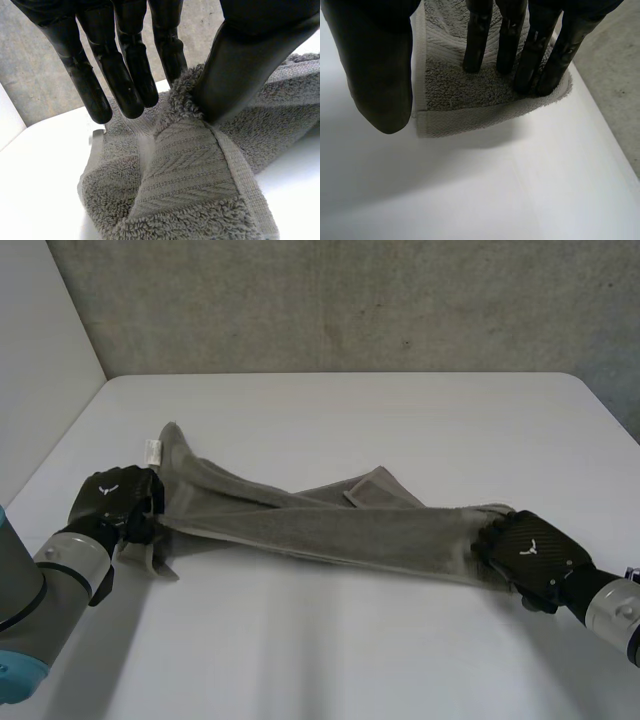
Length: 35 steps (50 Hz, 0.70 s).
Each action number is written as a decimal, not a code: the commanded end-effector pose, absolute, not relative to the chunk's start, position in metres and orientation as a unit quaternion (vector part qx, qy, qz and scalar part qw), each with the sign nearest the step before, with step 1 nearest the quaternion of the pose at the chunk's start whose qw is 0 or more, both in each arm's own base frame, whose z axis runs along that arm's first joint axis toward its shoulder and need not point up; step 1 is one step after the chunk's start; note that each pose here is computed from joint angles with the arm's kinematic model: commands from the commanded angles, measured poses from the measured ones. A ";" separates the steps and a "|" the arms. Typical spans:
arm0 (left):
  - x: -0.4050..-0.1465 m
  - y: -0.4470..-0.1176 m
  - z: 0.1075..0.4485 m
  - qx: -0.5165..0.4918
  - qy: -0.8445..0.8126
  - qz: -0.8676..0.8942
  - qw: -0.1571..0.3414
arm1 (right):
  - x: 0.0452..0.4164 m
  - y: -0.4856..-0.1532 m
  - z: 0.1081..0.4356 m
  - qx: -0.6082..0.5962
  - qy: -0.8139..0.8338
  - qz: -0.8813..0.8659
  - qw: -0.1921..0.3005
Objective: Fold the towel.
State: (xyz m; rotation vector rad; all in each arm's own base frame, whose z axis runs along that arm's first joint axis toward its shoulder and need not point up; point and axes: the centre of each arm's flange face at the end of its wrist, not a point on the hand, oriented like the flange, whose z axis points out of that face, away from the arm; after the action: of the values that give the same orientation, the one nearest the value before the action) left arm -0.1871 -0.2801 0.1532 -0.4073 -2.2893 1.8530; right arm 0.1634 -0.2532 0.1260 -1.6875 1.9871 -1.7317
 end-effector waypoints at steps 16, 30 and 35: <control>-0.190 -0.279 0.153 -0.144 -0.766 0.619 0.093 | 0.171 -0.283 0.119 -0.492 0.660 -0.568 -0.017; -0.190 -0.279 0.153 -0.145 -0.766 0.619 0.094 | 0.169 -0.305 0.123 -0.449 0.678 -0.580 -0.039; -0.190 -0.279 0.153 -0.145 -0.766 0.619 0.094 | 0.168 -0.312 0.127 -0.432 0.684 -0.587 -0.035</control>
State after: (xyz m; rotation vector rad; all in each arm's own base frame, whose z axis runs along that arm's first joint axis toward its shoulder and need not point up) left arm -0.1903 -0.2785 0.1528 -0.4305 -2.2723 1.8375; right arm 0.1697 -0.3046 0.1237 -1.4424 2.1800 -1.8674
